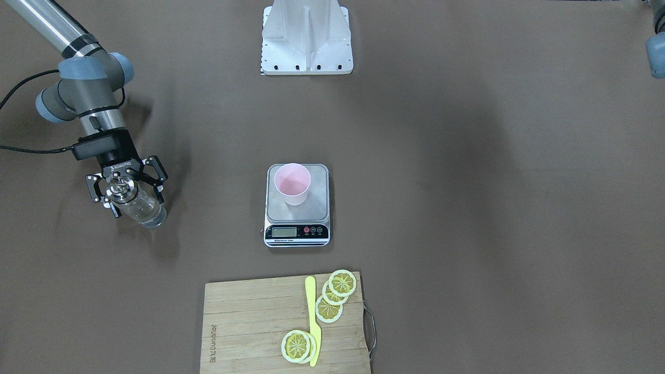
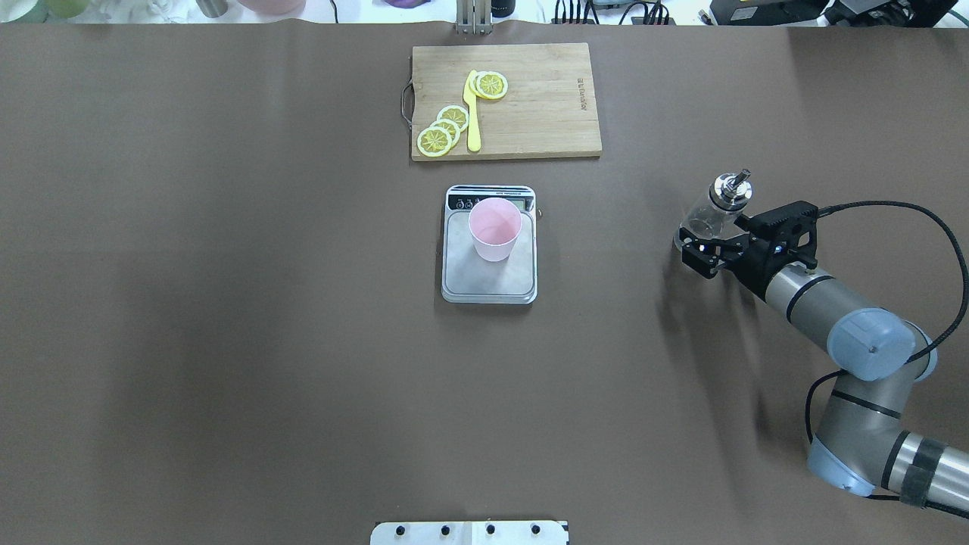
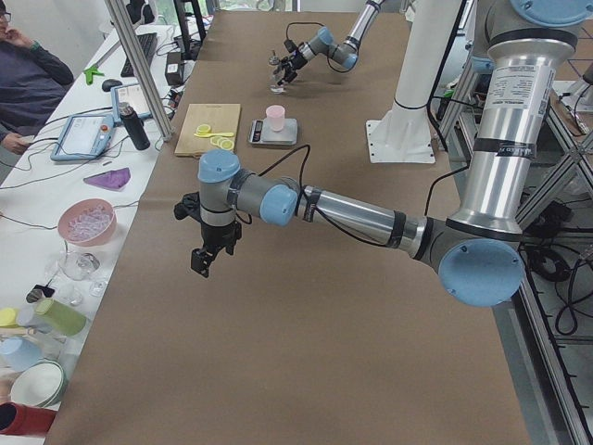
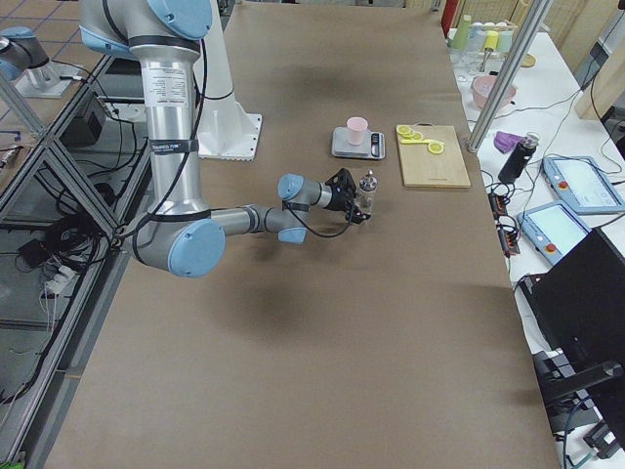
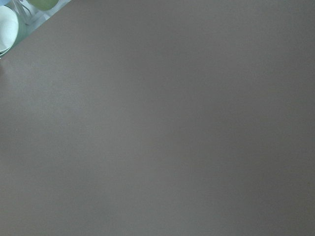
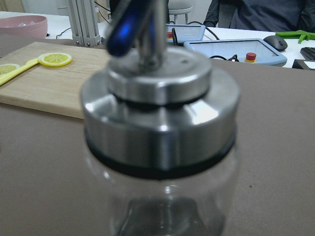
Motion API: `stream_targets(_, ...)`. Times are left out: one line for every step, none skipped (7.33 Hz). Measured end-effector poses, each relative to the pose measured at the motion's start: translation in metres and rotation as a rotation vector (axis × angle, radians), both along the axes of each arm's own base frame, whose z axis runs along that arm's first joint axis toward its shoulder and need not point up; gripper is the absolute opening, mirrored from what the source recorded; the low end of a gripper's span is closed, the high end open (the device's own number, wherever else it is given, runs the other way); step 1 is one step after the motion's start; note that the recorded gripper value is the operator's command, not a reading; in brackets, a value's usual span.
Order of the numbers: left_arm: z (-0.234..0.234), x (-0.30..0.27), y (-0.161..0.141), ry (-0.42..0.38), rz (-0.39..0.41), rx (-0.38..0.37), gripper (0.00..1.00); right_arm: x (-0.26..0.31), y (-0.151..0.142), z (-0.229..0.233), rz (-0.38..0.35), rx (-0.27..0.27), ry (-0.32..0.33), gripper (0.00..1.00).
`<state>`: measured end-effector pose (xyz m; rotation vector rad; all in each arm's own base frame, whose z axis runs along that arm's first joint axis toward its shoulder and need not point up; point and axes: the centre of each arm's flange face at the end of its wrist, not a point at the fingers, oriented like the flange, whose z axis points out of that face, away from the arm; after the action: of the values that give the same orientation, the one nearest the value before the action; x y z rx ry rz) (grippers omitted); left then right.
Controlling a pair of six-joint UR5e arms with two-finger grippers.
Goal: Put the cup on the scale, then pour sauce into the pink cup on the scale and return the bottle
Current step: 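Reach the right gripper to the glass sauce bottle and grasp it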
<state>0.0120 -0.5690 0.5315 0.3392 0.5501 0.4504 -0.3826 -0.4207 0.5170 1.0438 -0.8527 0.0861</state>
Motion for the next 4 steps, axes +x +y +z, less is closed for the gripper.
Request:
stream_targets(0.0001,0.0000,0.0000,0.000,0.000,0.000,0.98,-0.0013,-0.0008,-0.0013,0.000,0.001,-0.002,1.00)
stream_targets(0.0001,0.0000,0.0000,0.000,0.000,0.000,0.98,-0.0024,-0.0012,-0.0021,0.000,0.002,-0.003,0.99)
stream_targets(0.0001,0.0000,0.0000,0.000,0.000,0.000,0.98,-0.0039,-0.0017,-0.0015,-0.001,0.001,-0.001,0.94)
stream_targets(0.0000,0.0000,0.0000,0.000,0.000,0.000,0.98,-0.0070,-0.0034,-0.0001,-0.002,-0.001,0.001,0.86)
